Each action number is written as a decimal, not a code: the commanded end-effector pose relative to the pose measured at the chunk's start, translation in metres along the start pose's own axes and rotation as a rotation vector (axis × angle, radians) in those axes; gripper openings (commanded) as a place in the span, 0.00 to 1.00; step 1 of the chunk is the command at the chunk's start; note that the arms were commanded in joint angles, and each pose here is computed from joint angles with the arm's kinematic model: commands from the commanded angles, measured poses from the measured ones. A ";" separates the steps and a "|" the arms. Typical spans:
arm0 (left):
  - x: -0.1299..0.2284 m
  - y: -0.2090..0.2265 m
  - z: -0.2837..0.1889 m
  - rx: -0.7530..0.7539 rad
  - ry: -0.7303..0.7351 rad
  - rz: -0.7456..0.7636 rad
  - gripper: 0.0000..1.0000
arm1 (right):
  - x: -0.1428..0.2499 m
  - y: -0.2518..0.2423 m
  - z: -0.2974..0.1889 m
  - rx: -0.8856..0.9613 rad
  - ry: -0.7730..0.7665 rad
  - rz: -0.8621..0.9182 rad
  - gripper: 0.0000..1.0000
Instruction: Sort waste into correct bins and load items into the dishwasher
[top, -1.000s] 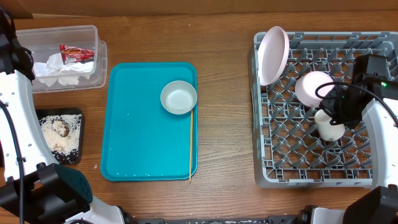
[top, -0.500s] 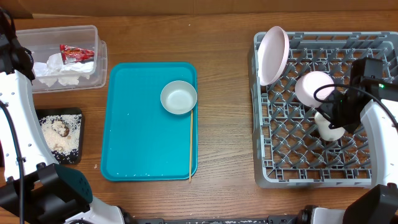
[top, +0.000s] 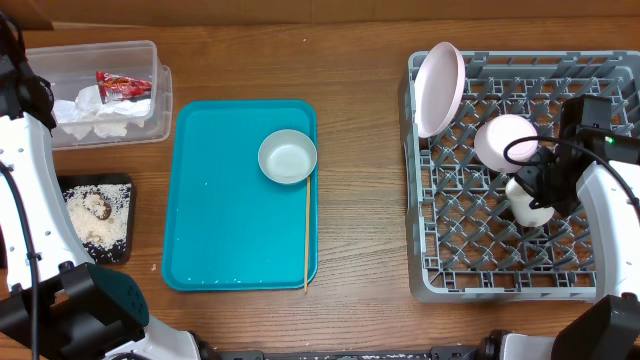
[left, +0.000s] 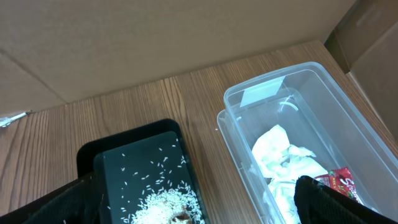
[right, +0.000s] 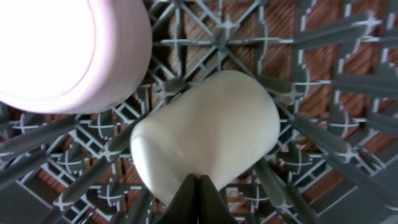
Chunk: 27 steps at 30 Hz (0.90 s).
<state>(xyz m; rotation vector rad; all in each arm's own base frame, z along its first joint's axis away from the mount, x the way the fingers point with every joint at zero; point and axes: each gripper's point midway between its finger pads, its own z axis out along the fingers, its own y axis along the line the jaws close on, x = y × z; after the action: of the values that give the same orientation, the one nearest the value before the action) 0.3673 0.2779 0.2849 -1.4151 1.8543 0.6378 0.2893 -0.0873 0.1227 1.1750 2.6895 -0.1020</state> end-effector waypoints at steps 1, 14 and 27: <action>0.001 -0.001 0.000 -0.010 -0.008 0.022 1.00 | -0.019 -0.007 -0.013 0.049 -0.075 0.040 0.04; 0.000 -0.001 0.000 -0.009 -0.008 0.022 1.00 | 0.028 0.069 -0.031 -0.287 0.080 -0.304 0.04; 0.001 -0.001 0.000 -0.010 -0.008 0.022 1.00 | 0.017 0.052 0.015 -0.003 -0.010 -0.217 0.04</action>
<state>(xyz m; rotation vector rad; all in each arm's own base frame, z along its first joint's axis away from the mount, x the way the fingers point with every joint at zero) 0.3673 0.2779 0.2849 -1.4151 1.8543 0.6378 0.3201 -0.0224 0.1131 0.7854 2.8327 0.0269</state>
